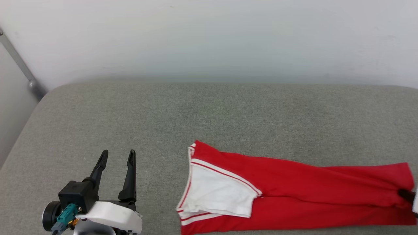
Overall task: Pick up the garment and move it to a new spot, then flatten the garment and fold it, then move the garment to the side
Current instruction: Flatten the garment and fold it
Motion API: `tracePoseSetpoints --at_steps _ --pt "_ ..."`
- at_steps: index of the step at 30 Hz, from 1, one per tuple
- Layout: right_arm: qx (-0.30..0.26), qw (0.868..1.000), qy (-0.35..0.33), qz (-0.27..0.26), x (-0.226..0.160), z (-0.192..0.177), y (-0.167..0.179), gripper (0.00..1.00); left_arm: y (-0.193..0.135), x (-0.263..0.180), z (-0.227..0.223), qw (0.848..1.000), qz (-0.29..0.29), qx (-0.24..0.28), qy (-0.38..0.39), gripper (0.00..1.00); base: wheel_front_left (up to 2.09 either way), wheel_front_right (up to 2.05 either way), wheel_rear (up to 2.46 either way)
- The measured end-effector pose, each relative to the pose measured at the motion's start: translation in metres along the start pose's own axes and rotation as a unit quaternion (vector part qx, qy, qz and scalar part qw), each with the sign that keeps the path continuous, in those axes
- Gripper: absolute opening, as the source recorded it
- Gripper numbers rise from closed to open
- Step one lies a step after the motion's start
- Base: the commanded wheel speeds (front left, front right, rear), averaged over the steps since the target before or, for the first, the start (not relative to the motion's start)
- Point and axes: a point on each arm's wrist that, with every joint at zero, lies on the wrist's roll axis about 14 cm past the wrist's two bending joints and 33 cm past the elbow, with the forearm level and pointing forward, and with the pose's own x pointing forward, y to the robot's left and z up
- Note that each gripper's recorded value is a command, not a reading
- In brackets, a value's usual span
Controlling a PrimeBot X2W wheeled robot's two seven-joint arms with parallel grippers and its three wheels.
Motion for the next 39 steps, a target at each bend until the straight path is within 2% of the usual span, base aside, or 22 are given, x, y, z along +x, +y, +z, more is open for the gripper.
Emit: tracePoseSetpoints --at_steps 4,7,10,16,19,23,28,29,30,34,36,37,38,39 --pt "0.029 0.999 -0.010 -0.017 -0.010 0.006 -0.019 0.00 -0.001 0.001 0.001 1.000 -0.001 0.003 -0.001 1.00 0.00 0.00 0.00" --pt "0.080 0.996 0.006 0.026 -0.004 -0.002 -0.002 0.00 -0.002 0.002 0.000 1.000 -0.003 0.004 0.000 1.00 0.00 0.00 0.00" --pt "0.129 0.984 0.037 0.113 0.007 -0.013 0.043 0.00 -0.003 0.002 -0.002 1.000 -0.003 0.004 0.003 1.00 0.00 0.00 0.00" --pt "0.139 0.957 0.082 0.240 0.017 -0.021 0.115 0.00 -0.002 0.004 -0.002 1.000 -0.001 0.006 0.002 1.00 0.00 0.00 0.00" --pt "0.146 0.933 0.112 0.311 0.022 -0.033 0.156 0.00 0.000 0.003 -0.002 1.000 0.002 0.004 0.002 1.00 0.00 0.00 0.00" --pt "0.139 0.910 0.126 0.371 0.028 -0.040 0.209 0.00 0.006 0.001 -0.002 1.000 0.010 0.005 0.002 1.00 0.00 0.00 0.00" --pt "0.121 0.895 0.132 0.408 0.036 -0.048 0.262 0.00 0.012 0.001 -0.003 1.000 0.021 0.002 0.002 1.00 0.00 0.00 0.00" --pt "0.121 0.895 0.132 0.408 0.036 -0.048 0.262 0.00 0.012 0.001 -0.003 1.000 0.021 0.002 0.002 1.00 0.00 0.00 0.00" --pt "0.116 0.888 0.140 0.422 0.038 -0.052 0.280 0.00 0.017 0.001 -0.003 1.000 0.027 0.002 0.002 1.00 0.00 0.00 0.00" --pt "0.101 0.886 0.159 0.423 0.047 -0.066 0.299 0.00 0.021 0.001 -0.005 0.999 0.036 0.000 0.004 1.00 0.00 0.00 0.00" --pt "0.089 0.890 0.171 0.412 0.056 -0.078 0.305 0.00 0.024 0.001 -0.009 0.999 0.042 -0.002 0.008 1.00 0.00 0.00 0.00" --pt "0.084 0.893 0.174 0.407 0.060 -0.083 0.307 0.06 0.026 0.001 -0.011 0.999 0.045 -0.002 0.011 1.00 0.00 0.00 0.00" --pt "0.082 0.895 0.174 0.402 0.065 -0.086 0.308 0.39 0.028 0.001 -0.013 0.999 0.049 -0.002 0.013 1.00 0.00 0.00 0.00" --pt "0.076 0.898 0.174 0.396 0.068 -0.090 0.309 1.00 0.030 0.001 -0.014 0.999 0.052 -0.001 0.014 1.00 0.00 0.00 0.00"
